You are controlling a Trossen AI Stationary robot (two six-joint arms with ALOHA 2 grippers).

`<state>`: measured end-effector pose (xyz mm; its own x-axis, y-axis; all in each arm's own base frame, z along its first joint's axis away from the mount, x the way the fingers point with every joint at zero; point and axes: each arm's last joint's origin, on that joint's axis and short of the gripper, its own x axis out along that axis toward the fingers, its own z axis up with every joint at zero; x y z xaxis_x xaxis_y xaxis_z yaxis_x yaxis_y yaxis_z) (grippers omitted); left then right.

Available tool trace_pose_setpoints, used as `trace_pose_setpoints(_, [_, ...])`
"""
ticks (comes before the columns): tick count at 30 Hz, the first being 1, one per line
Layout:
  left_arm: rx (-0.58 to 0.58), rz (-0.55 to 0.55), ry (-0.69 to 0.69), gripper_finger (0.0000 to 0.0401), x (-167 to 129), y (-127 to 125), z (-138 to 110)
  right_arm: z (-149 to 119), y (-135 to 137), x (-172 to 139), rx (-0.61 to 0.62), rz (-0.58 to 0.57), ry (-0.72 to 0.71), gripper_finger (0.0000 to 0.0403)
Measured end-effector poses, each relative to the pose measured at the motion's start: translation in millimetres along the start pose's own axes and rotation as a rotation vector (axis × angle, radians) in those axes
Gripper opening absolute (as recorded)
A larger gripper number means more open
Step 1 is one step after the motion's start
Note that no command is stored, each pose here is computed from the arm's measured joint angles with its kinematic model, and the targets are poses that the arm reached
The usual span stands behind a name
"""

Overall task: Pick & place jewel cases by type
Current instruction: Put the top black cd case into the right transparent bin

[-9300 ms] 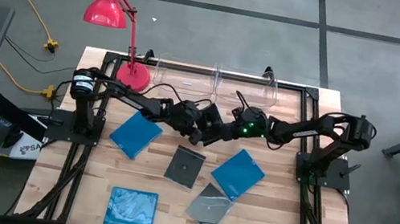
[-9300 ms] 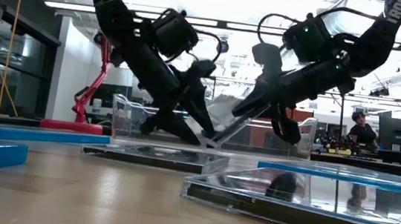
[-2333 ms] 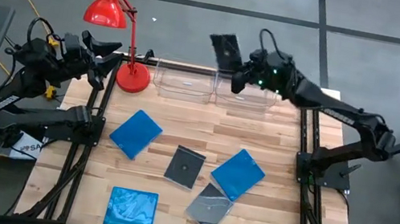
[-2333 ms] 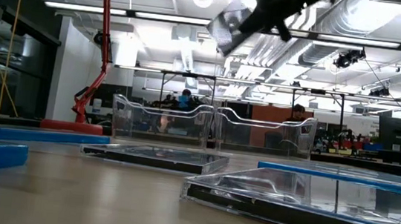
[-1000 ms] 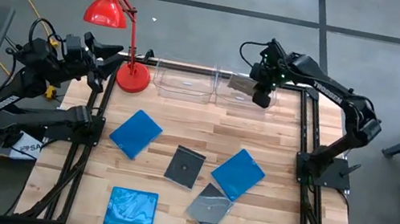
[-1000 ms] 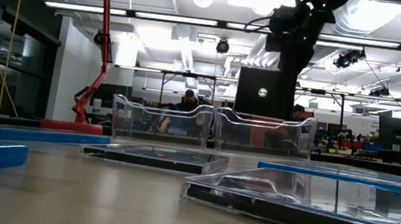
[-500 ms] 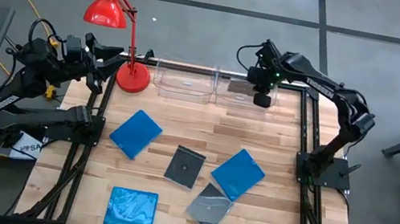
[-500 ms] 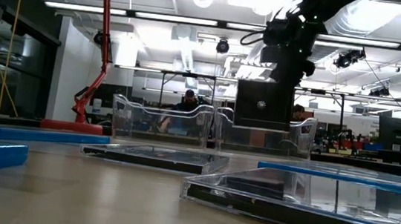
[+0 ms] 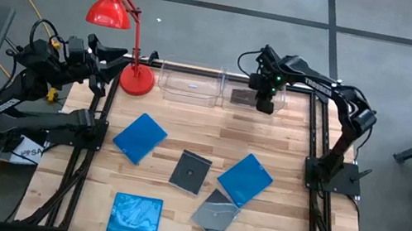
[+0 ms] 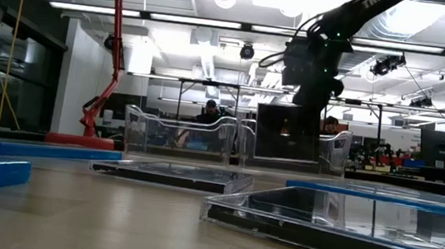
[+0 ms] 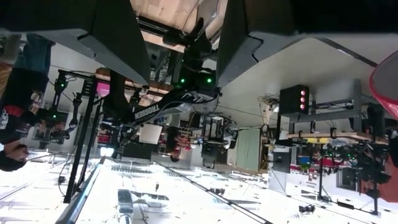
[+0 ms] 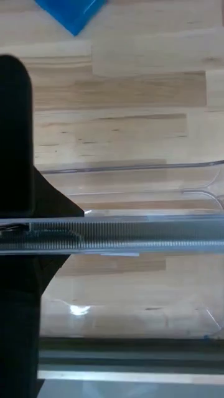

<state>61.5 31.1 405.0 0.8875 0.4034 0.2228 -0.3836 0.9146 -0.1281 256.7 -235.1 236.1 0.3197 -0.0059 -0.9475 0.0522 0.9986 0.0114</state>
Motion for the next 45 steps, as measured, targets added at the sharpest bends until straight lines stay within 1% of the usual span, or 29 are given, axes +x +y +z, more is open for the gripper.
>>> trace_pose_setpoints(8, [0.004,0.001,0.000,0.0182,0.0,0.0,0.0,3.1,-1.0,1.1,0.018,0.020,-0.050,0.0000])
trace_pose_setpoints(13, [0.005,0.001,0.000,0.0182,0.0,0.0,0.0,8.5,-0.7,1.6,0.001,0.007,-0.089,0.0000])
trace_pose_setpoints(23, [0.008,0.001,0.000,0.0182,0.0,0.0,0.0,7.0,-1.1,6.2,0.001,0.003,-0.084,0.0000])
trace_pose_setpoints(30, [0.008,0.001,0.000,0.0182,0.0,0.0,0.0,-6.0,5.3,23.0,0.016,0.041,-0.030,0.0000])
trace_pose_setpoints(33, [0.008,0.001,0.000,0.0182,0.0,0.0,0.0,-8.3,7.1,27.5,0.014,0.038,-0.019,0.0000])
trace_pose_setpoints(40, [0.008,0.001,0.000,0.0182,0.0,0.0,0.0,-9.5,7.7,28.7,0.021,0.031,-0.009,0.0002])
trace_pose_setpoints(45, [0.008,0.001,0.001,0.0182,0.0,0.1,-0.1,-9.4,7.6,28.7,0.021,0.028,-0.008,0.0014])
